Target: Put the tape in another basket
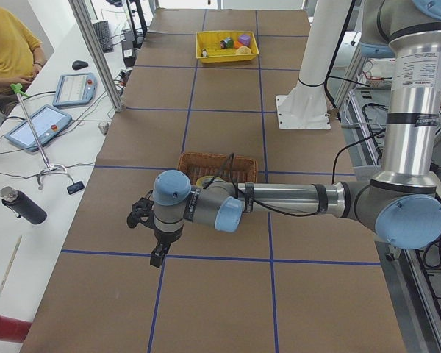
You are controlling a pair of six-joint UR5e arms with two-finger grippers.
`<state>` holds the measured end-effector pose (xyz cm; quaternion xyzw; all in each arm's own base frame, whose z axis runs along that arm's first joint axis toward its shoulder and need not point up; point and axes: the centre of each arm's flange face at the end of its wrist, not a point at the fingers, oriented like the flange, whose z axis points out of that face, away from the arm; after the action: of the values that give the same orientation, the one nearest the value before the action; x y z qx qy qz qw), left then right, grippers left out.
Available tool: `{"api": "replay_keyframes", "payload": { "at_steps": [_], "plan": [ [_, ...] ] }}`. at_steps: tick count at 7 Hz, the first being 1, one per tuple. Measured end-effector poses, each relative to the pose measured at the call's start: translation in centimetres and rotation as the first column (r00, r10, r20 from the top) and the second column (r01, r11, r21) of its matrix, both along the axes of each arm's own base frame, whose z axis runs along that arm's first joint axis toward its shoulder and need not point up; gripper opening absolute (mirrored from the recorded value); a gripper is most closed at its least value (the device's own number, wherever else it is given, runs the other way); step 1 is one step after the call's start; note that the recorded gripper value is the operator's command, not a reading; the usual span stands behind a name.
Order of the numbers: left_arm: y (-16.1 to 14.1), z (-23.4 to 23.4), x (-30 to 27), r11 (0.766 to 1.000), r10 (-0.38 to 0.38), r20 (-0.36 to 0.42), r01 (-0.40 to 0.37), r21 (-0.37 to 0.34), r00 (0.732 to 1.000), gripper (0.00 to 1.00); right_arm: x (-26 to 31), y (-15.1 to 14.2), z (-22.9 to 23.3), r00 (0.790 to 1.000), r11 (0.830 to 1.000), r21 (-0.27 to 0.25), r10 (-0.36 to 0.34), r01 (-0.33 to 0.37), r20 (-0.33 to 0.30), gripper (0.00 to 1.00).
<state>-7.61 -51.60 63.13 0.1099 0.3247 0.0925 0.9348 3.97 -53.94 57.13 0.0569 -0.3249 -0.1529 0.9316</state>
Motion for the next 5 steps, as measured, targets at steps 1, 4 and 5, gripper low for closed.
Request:
{"api": "replay_keyframes", "payload": {
  "at_steps": [1, 4, 5],
  "plan": [
    [0.8, -0.5, -0.2, 0.995, 0.013, -0.002, -0.013, -0.094, 1.000, 0.98, 0.2, 0.4, 0.5, 1.000, 1.000, -0.009, 0.004, -0.004, 0.000, 1.00],
    [1.4, -1.4, -0.3, 0.988, 0.015, -0.011, -0.016, -0.151, 1.000, 0.98, 0.6, 1.9, 2.6, 1.000, 0.999, -0.051, 0.011, -0.011, -0.003, 1.00],
    [1.4, -1.6, -0.3, 0.989, 0.013, -0.012, -0.015, -0.149, 1.000, 0.98, 0.8, 2.3, 3.2, 1.000, 0.998, -0.061, 0.014, -0.014, -0.002, 1.00]
  ]
}}
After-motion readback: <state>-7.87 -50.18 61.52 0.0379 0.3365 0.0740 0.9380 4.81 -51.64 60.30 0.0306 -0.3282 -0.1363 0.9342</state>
